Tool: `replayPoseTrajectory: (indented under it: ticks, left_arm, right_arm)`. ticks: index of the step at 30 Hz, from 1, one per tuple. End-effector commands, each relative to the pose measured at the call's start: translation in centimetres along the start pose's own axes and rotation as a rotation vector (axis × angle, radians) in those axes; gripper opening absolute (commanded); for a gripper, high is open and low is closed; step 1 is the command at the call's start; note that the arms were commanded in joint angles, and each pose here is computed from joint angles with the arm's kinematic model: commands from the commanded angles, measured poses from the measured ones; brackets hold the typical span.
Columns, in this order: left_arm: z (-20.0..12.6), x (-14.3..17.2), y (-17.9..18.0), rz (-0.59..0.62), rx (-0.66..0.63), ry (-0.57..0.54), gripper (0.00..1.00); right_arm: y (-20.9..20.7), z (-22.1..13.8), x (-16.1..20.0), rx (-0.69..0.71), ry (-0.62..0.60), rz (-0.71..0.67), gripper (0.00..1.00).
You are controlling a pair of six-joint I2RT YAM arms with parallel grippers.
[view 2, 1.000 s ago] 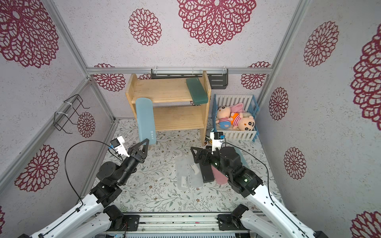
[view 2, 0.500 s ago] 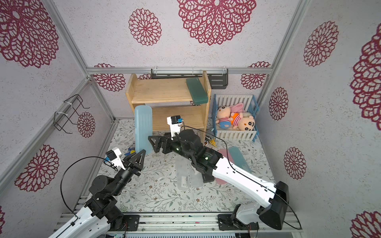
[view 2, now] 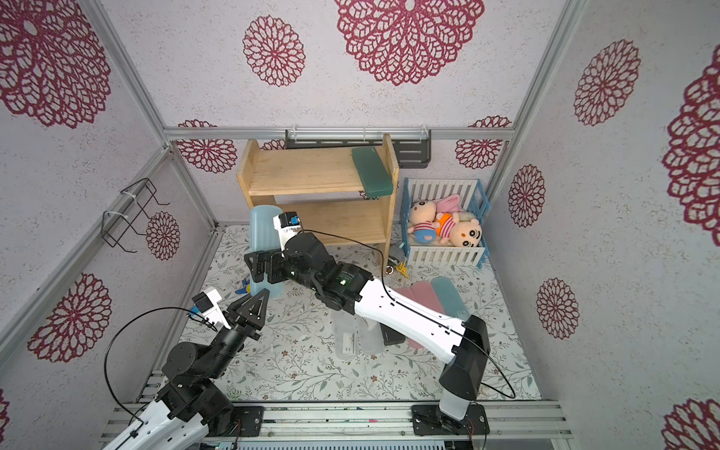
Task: Remove the pencil cases from the shelf
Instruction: Pick up the pencil case from the shelf.
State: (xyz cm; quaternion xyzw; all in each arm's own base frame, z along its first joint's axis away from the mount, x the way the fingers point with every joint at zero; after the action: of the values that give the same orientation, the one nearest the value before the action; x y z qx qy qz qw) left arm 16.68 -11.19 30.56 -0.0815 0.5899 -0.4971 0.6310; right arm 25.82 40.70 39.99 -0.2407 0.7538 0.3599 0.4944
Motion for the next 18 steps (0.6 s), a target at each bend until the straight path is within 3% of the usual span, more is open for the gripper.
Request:
replayPoseTrajectory:
  ticks: [1, 7, 14, 18]
  left_arm:
    - [-0.5, -0.5, -1.0, 0.006, 0.052, -0.018, 0.0]
    - [-1.2, -0.5, -0.6, 0.011, 0.031, -0.025, 0.0]
    - [-1.4, -0.4, -0.3, 0.021, 0.015, -0.018, 0.0]
    - [-1.4, -0.4, -0.1, 0.024, 0.004, -0.019, 0.0]
  right_arm:
    - [-0.3, 0.0, -0.2, 0.058, 0.004, -0.002, 0.99]
    - [-0.3, 0.9, 0.1, 0.07, 0.02, -0.006, 0.98]
    - [-0.3, 1.4, 0.4, 0.091, 0.04, -0.018, 0.88]
    - [-0.5, 1.6, 0.8, 0.114, 0.056, -0.025, 0.88]
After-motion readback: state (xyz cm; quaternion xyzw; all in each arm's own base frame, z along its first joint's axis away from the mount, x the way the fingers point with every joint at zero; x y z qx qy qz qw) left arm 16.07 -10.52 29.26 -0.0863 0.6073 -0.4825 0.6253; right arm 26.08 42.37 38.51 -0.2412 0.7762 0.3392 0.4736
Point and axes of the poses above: each gripper's point midway between its finger pads, its own z axis out along the fingers, its own y axis along the line the jaws close on, x = y × z, the point moved 6 cm from there along -z, back along the fingers, and after that the axes turned 13 degrees about -z, right-handed, at the moved point
